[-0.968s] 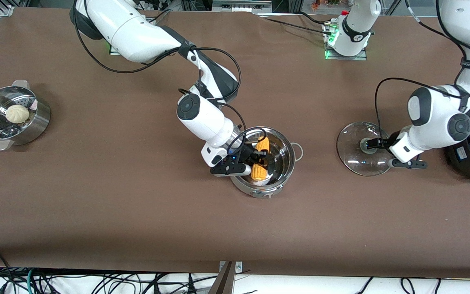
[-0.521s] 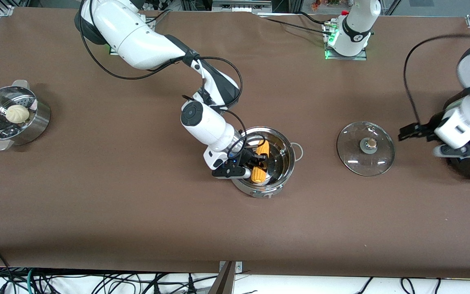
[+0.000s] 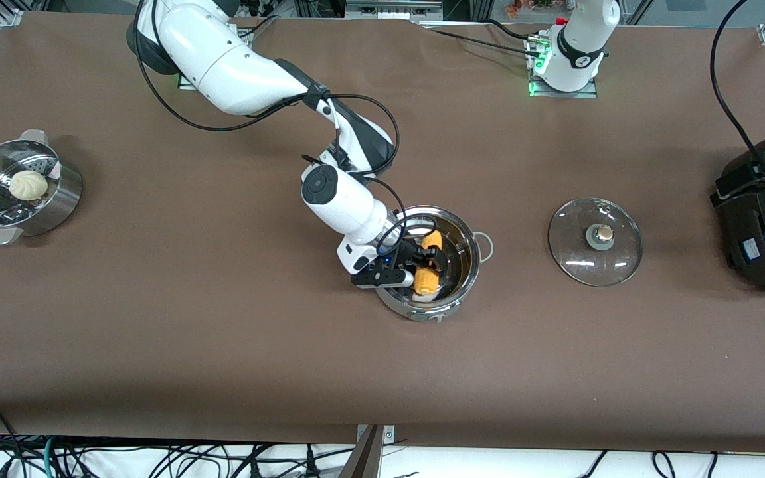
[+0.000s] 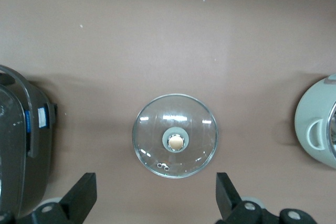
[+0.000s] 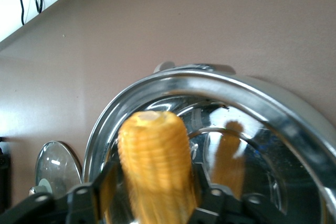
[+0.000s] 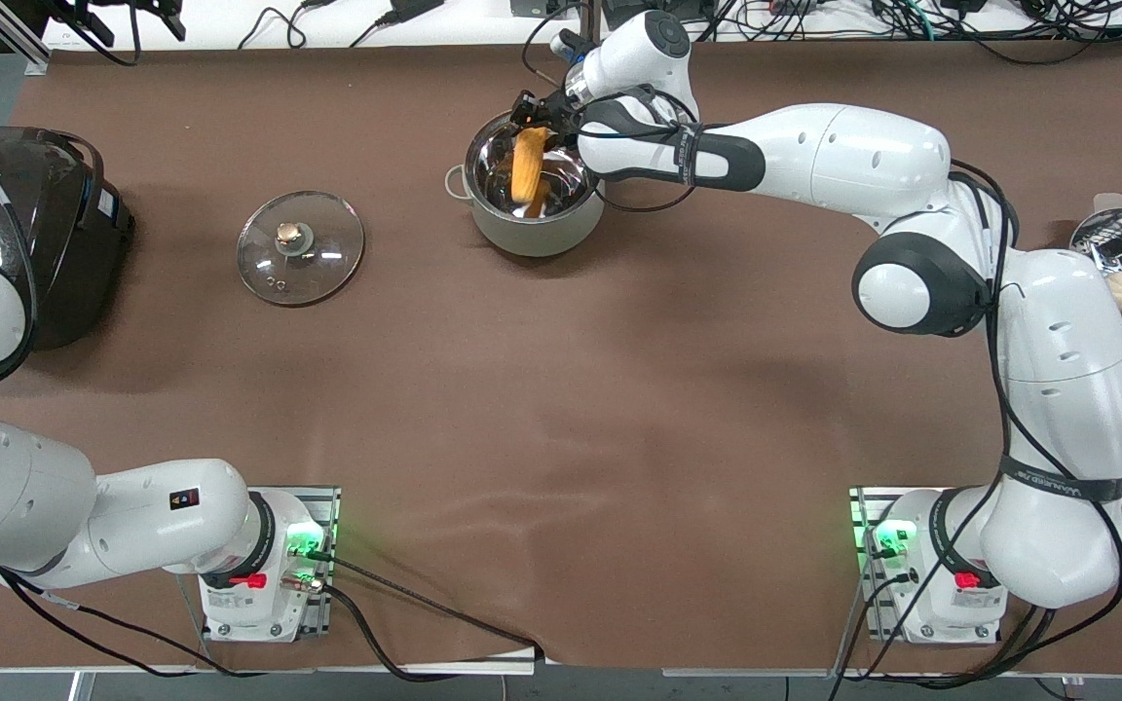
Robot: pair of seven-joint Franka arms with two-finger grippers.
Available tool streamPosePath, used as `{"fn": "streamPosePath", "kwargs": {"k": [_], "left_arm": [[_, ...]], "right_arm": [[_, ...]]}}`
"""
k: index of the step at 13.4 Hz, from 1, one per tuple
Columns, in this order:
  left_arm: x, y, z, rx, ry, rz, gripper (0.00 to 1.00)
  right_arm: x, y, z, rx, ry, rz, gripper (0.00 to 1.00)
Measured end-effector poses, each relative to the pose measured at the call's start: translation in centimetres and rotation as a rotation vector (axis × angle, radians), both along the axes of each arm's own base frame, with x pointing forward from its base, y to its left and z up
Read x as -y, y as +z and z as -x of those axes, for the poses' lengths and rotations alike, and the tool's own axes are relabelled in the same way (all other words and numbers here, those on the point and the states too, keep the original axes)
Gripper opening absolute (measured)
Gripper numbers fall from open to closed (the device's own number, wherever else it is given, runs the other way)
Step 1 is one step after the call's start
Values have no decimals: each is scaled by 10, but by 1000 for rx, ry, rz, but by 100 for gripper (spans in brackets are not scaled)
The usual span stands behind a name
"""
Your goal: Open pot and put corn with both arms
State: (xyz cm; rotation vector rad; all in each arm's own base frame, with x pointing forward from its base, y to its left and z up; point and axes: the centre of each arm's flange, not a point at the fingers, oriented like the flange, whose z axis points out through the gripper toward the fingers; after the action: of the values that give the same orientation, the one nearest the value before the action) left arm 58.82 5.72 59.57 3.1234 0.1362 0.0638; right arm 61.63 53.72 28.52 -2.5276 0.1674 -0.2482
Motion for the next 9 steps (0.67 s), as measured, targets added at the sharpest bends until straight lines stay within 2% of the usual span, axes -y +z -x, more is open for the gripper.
{"fn": "streamPosePath", "kwargs": {"k": [2,3,4,5,9], "left_arm": [[9,10,-1,11,-14,1,100],[16,11,-1,11,-20,2,100],[23,11,-2,9,-24,4,100],[29,10,-3,9,-28,5,100],[34,10,-4,7,-31,7,100]], "right_arm": [[-2,7,0,13,2,-5,96],[-1,14,0,19,3,-5,100],[0,22,0,20,15,13,100],[4,32,-2,20,35,59,100],[75,125,-26,-19,89,278,100]]}}
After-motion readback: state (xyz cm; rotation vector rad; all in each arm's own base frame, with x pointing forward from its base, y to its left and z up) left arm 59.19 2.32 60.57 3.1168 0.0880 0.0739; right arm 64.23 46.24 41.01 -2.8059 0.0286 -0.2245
